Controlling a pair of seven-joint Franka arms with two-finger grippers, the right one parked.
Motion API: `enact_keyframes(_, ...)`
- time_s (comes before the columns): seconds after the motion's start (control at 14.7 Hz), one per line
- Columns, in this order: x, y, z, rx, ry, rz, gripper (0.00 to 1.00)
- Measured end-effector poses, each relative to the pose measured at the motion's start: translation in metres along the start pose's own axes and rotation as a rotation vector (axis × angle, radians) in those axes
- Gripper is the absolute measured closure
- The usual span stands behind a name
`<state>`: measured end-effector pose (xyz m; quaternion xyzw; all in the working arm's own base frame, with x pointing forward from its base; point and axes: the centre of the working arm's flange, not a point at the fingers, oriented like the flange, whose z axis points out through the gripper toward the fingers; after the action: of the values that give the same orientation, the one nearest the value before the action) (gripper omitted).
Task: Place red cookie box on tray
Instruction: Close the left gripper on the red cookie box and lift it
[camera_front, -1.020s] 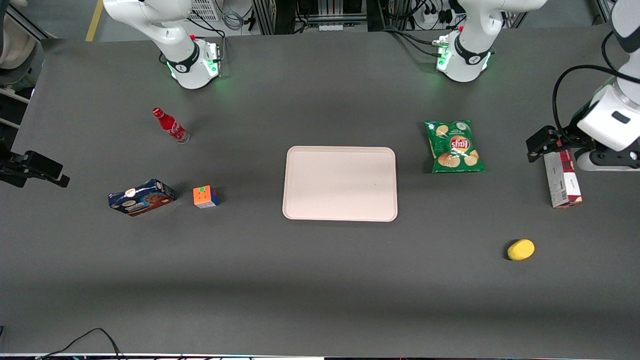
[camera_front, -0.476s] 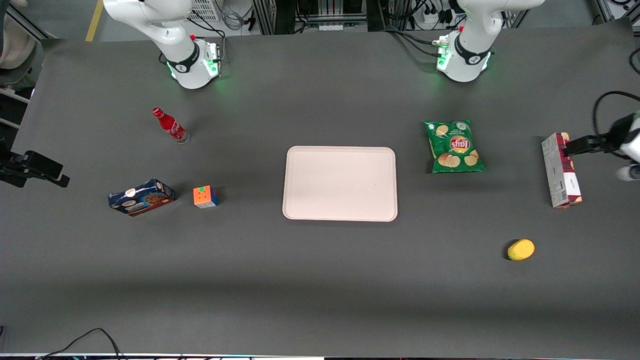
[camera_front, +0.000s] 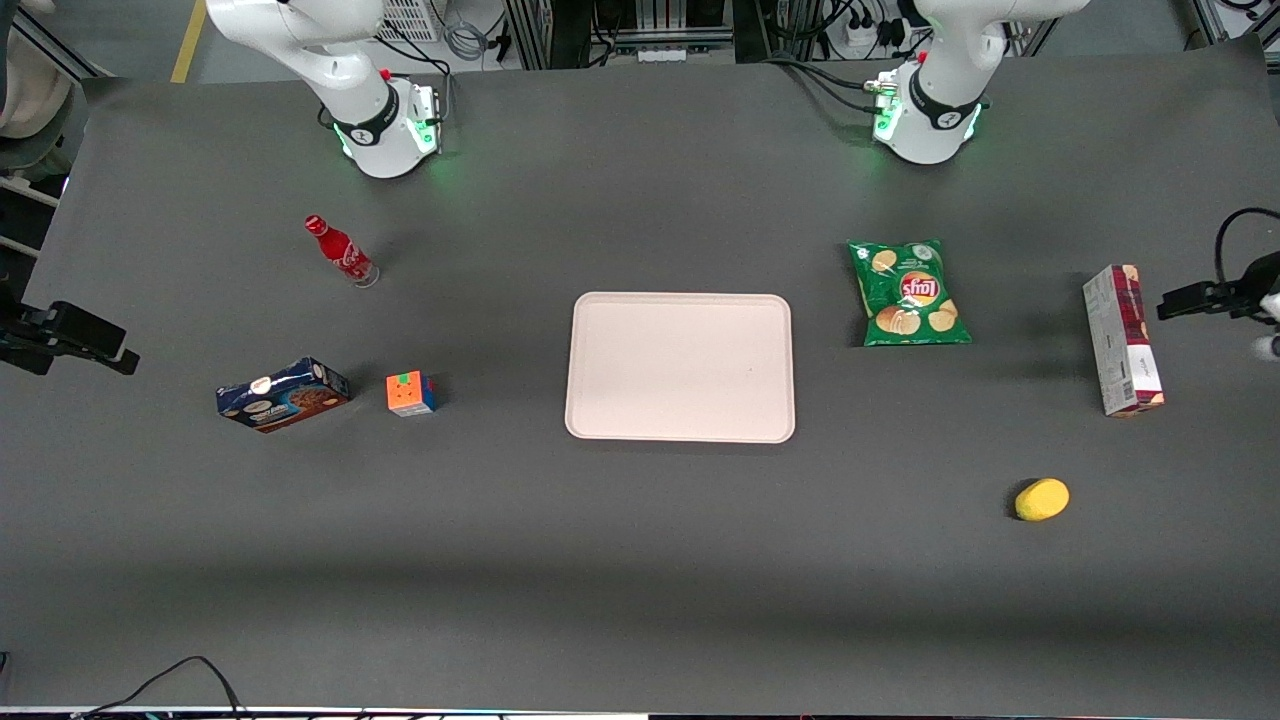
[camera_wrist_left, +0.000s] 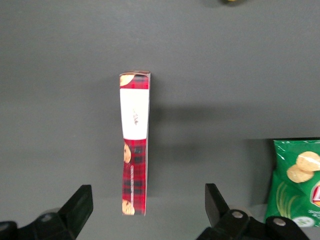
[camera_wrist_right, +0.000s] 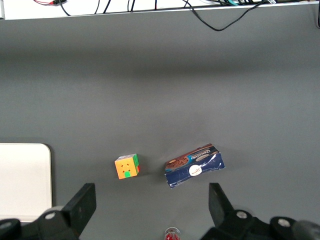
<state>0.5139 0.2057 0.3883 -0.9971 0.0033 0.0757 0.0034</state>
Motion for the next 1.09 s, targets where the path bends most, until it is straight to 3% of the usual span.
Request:
enact_keyframes(0.27,0.013,0.005,0.051,0.036,0.021,0.072,0.00)
enact_keyframes(0.54,0.012,-0.007,0.089,0.043,-0.012,0.114,0.00)
enact_keyframes(0.82,-0.002,-0.019,0.114,0.055,0.010,0.113,0.00)
enact_keyframes(1.09,-0.009,-0.022,0.129,0.051,0.008,0.102,0.00)
